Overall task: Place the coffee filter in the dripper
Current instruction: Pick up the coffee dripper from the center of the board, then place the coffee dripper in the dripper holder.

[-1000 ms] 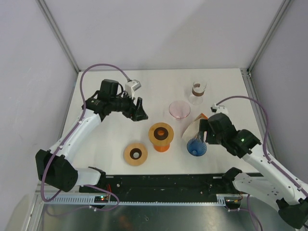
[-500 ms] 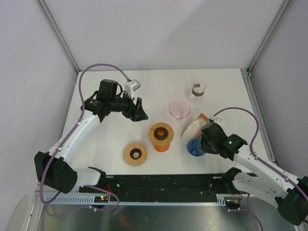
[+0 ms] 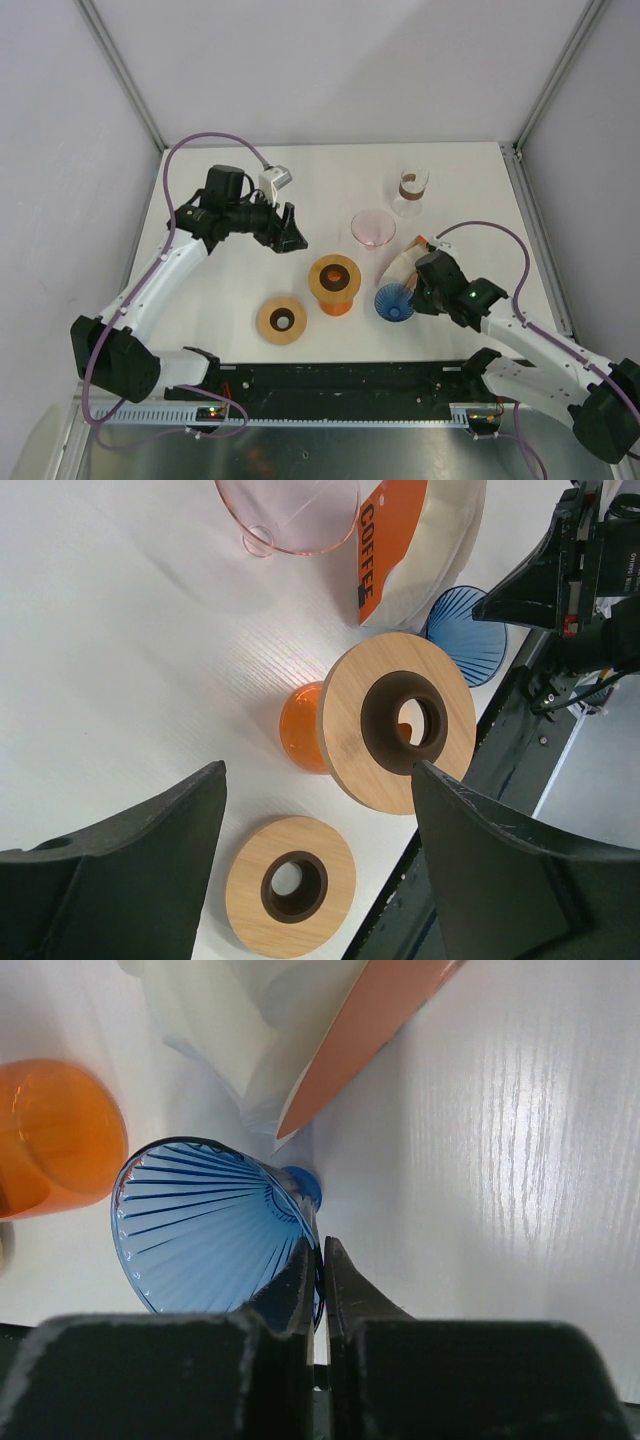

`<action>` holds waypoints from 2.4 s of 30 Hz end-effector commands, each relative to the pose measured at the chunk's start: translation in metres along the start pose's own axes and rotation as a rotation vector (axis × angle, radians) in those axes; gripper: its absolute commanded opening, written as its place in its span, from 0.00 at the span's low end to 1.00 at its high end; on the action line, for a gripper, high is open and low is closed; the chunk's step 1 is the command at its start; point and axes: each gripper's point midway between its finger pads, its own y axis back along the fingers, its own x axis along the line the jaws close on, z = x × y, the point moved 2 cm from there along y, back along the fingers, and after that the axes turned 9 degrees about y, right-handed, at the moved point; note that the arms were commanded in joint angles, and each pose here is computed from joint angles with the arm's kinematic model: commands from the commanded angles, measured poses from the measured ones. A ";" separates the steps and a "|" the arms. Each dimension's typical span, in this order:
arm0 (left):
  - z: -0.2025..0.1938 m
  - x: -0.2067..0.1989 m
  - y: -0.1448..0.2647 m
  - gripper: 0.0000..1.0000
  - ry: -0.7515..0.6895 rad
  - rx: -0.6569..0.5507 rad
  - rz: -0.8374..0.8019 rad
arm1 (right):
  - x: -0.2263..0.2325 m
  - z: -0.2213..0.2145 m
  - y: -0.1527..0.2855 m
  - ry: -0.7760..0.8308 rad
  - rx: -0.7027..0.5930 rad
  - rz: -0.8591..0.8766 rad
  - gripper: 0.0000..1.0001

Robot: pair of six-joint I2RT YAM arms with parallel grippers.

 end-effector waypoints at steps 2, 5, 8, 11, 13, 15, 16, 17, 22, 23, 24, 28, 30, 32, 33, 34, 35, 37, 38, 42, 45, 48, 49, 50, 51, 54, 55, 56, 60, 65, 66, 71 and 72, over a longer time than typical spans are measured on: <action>0.019 -0.012 0.012 0.79 -0.068 -0.060 -0.021 | 0.000 -0.007 0.005 0.025 0.026 0.004 0.00; 0.020 -0.012 0.012 0.79 -0.068 -0.059 -0.023 | 0.005 -0.003 0.019 0.041 0.023 -0.001 0.00; 0.020 -0.012 0.011 0.79 -0.065 -0.057 -0.027 | 0.015 0.014 0.040 0.065 -0.011 0.003 0.00; 0.020 -0.012 0.011 0.79 -0.065 -0.059 -0.027 | 0.019 0.031 0.061 0.092 -0.042 0.001 0.00; 0.020 -0.013 0.012 0.79 -0.070 -0.061 -0.024 | 0.022 0.047 0.076 0.109 -0.070 0.004 0.00; 0.020 -0.012 0.013 0.79 -0.072 -0.063 -0.017 | 0.026 0.059 0.088 0.128 -0.082 0.014 0.00; 0.021 -0.012 0.013 0.79 -0.075 -0.066 -0.012 | 0.029 0.063 0.092 0.145 -0.082 0.028 0.00; 0.021 -0.011 0.014 0.79 -0.077 -0.068 -0.007 | 0.034 0.071 0.099 0.152 -0.095 0.051 0.00; 0.033 -0.016 0.022 0.79 -0.097 -0.093 0.005 | 0.068 0.110 0.123 0.228 -0.152 0.177 0.00; 0.036 -0.018 0.024 0.79 -0.101 -0.098 0.006 | 0.074 0.118 0.126 0.243 -0.163 0.190 0.00; 0.040 -0.021 0.027 0.79 -0.106 -0.106 0.004 | 0.081 0.123 0.125 0.269 -0.158 0.194 0.00; 0.048 -0.034 0.036 0.79 -0.098 -0.122 -0.018 | 0.113 0.144 0.129 0.335 -0.170 0.268 0.00; 0.047 -0.041 0.038 0.78 -0.087 -0.117 -0.039 | 0.130 0.150 0.131 0.358 -0.172 0.309 0.00; 0.041 -0.050 0.035 0.77 -0.068 -0.093 -0.072 | 0.144 0.153 0.130 0.386 -0.164 0.332 0.00; 0.038 -0.055 0.032 0.76 -0.060 -0.078 -0.091 | 0.151 0.152 0.129 0.401 -0.153 0.348 0.00; 0.036 -0.059 0.031 0.76 -0.053 -0.069 -0.104 | 0.157 0.151 0.125 0.415 -0.138 0.357 0.00; 0.034 -0.063 0.029 0.76 -0.052 -0.058 -0.114 | 0.162 0.150 0.121 0.427 -0.124 0.363 0.00; 0.033 -0.068 0.026 0.76 -0.060 -0.049 -0.115 | 0.171 0.146 0.117 0.444 -0.101 0.387 0.00; 0.034 -0.069 0.024 0.76 -0.066 -0.048 -0.112 | 0.172 0.145 0.114 0.445 -0.094 0.389 0.00; 0.026 -0.074 0.013 0.75 -0.077 -0.011 -0.109 | 0.184 0.140 0.108 0.446 -0.071 0.450 0.00; 0.020 -0.075 0.006 0.73 -0.087 0.015 -0.105 | 0.185 0.138 0.102 0.443 -0.041 0.464 0.00; 0.018 -0.069 0.003 0.69 -0.098 0.018 -0.069 | 0.184 0.138 0.099 0.435 -0.023 0.483 0.00; 0.017 -0.067 0.002 0.67 -0.099 0.020 -0.060 | 0.183 0.138 0.097 0.434 -0.017 0.485 0.00; 0.016 -0.066 0.001 0.65 -0.100 0.024 -0.056 | 0.183 0.138 0.096 0.435 -0.011 0.488 0.00; 0.013 -0.065 -0.001 0.63 -0.100 0.032 -0.056 | 0.183 0.137 0.094 0.437 -0.002 0.490 0.00; 0.008 -0.067 -0.006 0.54 -0.102 0.052 -0.064 | 0.183 0.135 0.089 0.442 0.019 0.492 0.00; 0.007 -0.067 -0.007 0.51 -0.103 0.059 -0.066 | 0.183 0.135 0.088 0.443 0.020 0.490 0.00; 0.006 -0.067 -0.009 0.47 -0.104 0.063 -0.067 | 0.182 0.136 0.086 0.442 0.022 0.487 0.00; 0.004 -0.066 -0.013 0.33 -0.100 0.078 -0.067 | 0.179 0.137 0.081 0.443 0.033 0.482 0.00; 0.003 -0.068 -0.015 0.17 -0.089 0.088 -0.080 | 0.177 0.140 0.080 0.441 0.033 0.482 0.00; 0.003 -0.068 -0.015 0.14 -0.088 0.088 -0.083 | 0.176 0.140 0.080 0.442 0.035 0.480 0.00; 0.002 -0.069 -0.017 0.03 -0.081 0.098 -0.096 | 0.174 0.139 0.076 0.442 0.048 0.480 0.00; 0.001 -0.069 -0.018 0.02 -0.079 0.101 -0.095 | 0.174 0.139 0.075 0.443 0.051 0.479 0.00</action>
